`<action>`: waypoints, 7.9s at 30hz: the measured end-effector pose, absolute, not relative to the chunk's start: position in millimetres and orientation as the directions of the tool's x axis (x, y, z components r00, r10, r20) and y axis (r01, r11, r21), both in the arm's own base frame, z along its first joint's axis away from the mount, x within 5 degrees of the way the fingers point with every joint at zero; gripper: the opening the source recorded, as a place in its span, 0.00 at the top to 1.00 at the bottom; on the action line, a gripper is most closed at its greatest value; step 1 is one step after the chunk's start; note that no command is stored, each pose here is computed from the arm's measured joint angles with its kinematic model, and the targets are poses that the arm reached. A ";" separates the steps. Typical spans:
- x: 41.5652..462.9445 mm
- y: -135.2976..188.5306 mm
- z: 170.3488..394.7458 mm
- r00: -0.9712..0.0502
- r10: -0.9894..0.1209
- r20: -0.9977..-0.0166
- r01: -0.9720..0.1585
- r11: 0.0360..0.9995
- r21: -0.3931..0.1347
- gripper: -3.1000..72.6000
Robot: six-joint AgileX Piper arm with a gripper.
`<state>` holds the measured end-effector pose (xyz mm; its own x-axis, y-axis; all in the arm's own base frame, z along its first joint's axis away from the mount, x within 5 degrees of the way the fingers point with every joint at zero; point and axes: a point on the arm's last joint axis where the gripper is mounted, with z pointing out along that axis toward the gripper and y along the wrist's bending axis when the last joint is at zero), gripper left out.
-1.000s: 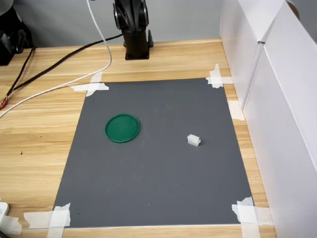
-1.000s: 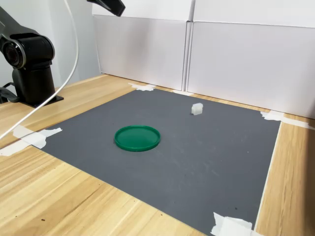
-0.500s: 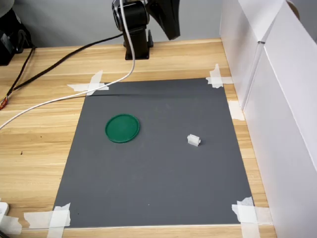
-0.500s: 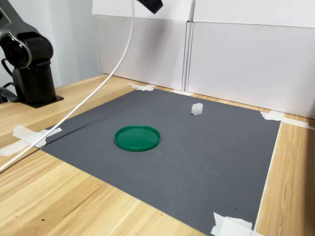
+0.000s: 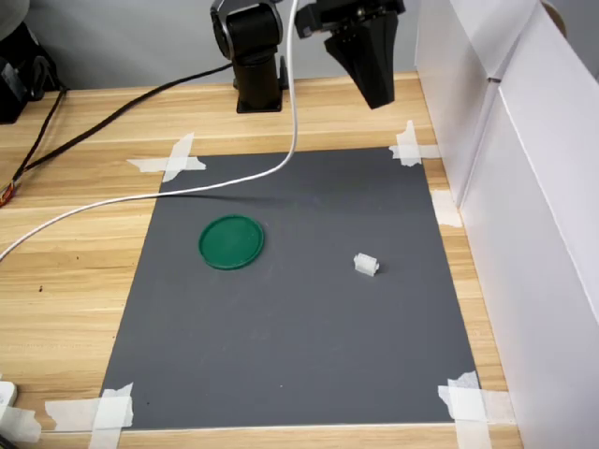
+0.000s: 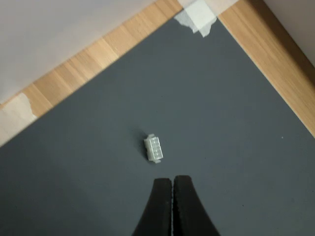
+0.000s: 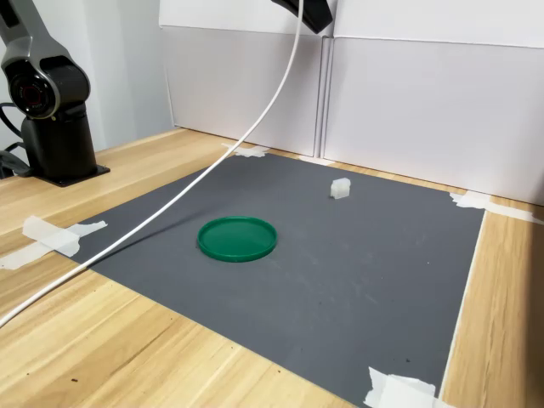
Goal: Grasp a white terminal and put it in the green lid.
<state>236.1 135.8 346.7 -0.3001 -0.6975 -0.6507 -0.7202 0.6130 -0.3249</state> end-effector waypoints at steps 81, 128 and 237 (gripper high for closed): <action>349.5 164.5 182.4 -0.349 -0.893 -0.283 -0.897 0.406 -0.175 0.13; 304.2 40.9 322.0 -0.500 -0.761 -0.414 -0.747 0.620 -0.240 0.85; 105.6 -21.2 325.8 -0.161 -0.037 -0.986 0.171 0.983 -0.065 0.98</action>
<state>105.6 -21.2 325.8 -0.1613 -0.0369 -0.9862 0.1705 0.9832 -0.0647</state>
